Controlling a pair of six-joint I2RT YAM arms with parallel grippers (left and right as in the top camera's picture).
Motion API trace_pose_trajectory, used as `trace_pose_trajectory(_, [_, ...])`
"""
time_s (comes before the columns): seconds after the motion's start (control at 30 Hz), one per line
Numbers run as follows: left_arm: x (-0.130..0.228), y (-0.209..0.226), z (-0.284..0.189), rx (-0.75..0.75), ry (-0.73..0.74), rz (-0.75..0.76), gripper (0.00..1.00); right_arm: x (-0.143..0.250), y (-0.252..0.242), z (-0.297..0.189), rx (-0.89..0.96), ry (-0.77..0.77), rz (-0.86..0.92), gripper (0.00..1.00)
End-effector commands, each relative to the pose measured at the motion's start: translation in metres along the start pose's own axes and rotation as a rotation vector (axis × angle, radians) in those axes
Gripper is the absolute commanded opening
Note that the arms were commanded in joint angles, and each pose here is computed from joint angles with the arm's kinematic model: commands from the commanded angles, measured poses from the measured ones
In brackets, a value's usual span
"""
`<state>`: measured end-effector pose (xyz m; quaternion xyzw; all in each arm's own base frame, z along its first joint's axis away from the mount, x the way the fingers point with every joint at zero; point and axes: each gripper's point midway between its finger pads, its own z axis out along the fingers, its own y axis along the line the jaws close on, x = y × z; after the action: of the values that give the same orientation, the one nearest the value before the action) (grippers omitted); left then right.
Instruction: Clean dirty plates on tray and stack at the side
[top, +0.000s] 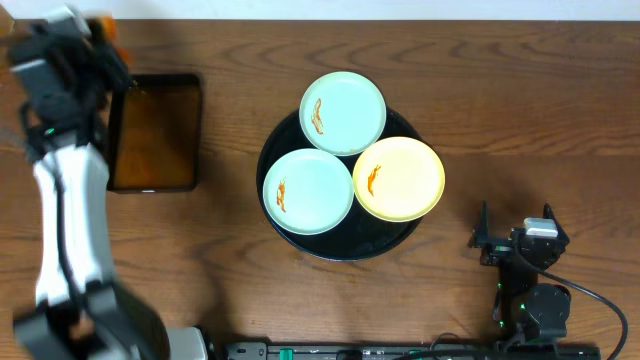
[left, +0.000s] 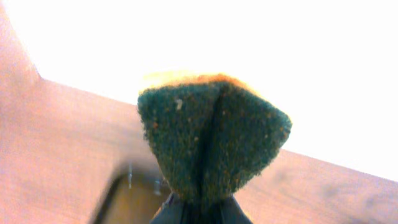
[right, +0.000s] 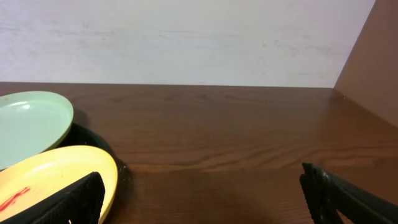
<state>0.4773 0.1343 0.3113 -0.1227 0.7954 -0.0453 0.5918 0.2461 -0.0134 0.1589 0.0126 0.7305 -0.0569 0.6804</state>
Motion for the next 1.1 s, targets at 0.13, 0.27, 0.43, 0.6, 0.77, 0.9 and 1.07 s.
trace_pose_trajectory(0.13, [0.031, 0.027, 0.0, -0.144, 0.113, -0.011, 0.08, 0.002, 0.002, 0.0, -0.008, 0.005, -0.006, 0.99])
trace_pose_trajectory(0.27, [0.151, 0.07, 0.02, -0.293, 0.482, -0.04, 0.08, 0.002, 0.002, 0.0, -0.008, 0.005, -0.006, 0.99])
trace_pose_trajectory(0.43, [0.163, 0.064, 0.012, -0.286, 0.552, -0.041, 0.07, 0.002, 0.002, 0.0, -0.008, 0.005, -0.006, 0.99])
trace_pose_trajectory(0.6, [0.04, 0.012, -0.022, -0.15, 0.222, 0.013, 0.07, 0.002, 0.002, 0.0, -0.008, 0.005, -0.006, 0.99])
trace_pose_trajectory(0.77, [-0.04, -0.044, -0.09, -0.052, -0.038, 0.074, 0.07, 0.002, 0.002, 0.0, -0.008, 0.005, -0.006, 0.99])
trace_pose_trajectory(0.9, [-0.023, -0.081, -0.116, 0.022, 0.03, 0.035, 0.07, 0.002, 0.002, 0.0, -0.008, 0.005, -0.006, 0.99])
trace_pose_trajectory(1.07, [0.071, -0.118, -0.116, 0.047, 0.386, -0.191, 0.08, 0.002, 0.002, 0.0, -0.008, 0.005, -0.006, 0.99])
